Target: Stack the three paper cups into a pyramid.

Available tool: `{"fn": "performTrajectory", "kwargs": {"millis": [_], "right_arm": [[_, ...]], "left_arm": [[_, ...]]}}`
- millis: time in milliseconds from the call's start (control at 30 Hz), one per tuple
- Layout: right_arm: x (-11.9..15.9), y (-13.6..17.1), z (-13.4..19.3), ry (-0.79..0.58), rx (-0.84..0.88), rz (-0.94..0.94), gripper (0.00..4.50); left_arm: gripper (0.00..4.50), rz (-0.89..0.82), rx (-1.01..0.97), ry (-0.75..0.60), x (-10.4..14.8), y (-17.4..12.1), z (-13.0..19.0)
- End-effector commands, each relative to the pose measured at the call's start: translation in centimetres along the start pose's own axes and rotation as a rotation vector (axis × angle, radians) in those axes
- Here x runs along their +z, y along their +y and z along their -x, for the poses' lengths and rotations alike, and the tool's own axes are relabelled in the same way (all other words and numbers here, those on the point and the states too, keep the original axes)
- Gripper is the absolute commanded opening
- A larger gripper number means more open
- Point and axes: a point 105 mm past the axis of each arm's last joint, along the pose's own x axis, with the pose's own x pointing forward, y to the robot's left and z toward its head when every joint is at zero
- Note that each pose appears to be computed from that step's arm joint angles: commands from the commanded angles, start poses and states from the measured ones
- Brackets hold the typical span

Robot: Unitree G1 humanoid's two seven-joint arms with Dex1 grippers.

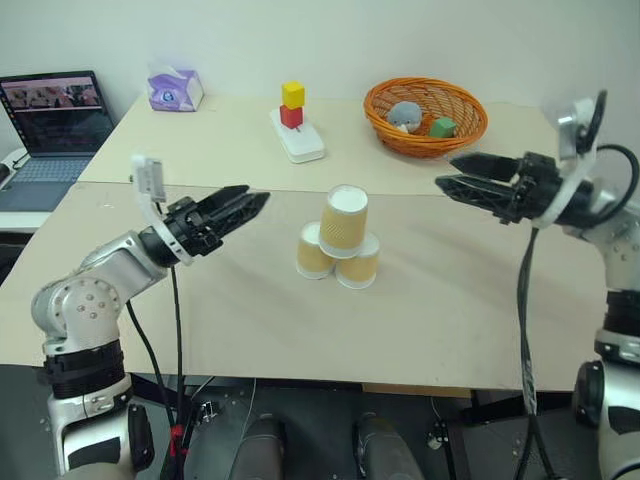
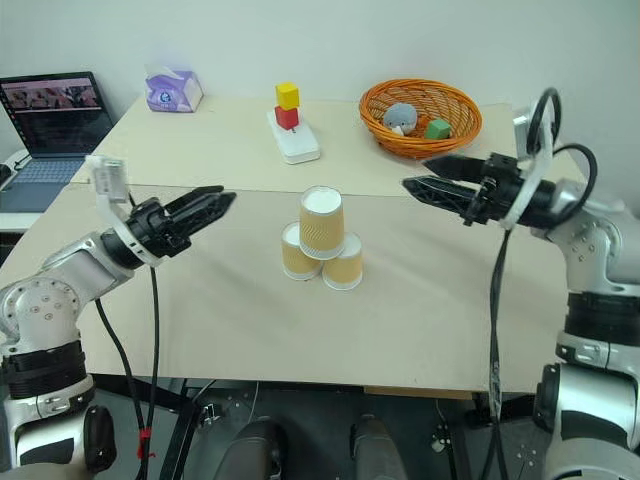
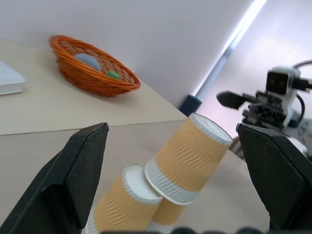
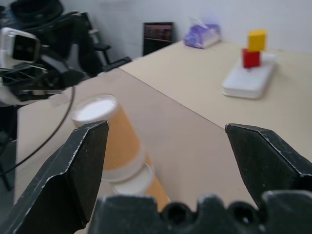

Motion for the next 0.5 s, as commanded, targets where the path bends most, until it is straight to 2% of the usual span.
{"fn": "performTrajectory", "kwargs": {"millis": [33,100,267,400,500], "right_arm": [[1.1,-0.7,1.2,-0.070,-0.132,0.115,4.44],[0.3,-1.2,1.5,-0.074,-0.232,0.161,4.44],[-1.2,-2.7,2.9,-0.140,-0.494,0.106,4.44],[-3.2,-4.2,4.8,-0.121,-0.714,0.115,4.44],[-4.5,-4.5,5.4,-0.101,-0.797,0.133,4.44]], "left_arm": [[4.50,-0.052,0.088,-0.055,1.0,0.6,0.7],[4.50,-0.051,0.177,-0.081,0.8,1.9,1.1],[4.50,-0.067,0.356,-0.125,-0.1,4.2,2.1],[4.50,-0.112,0.480,-0.146,-0.6,5.9,3.2],[4.50,-0.143,0.578,-0.150,-1.2,7.3,4.3]]}}
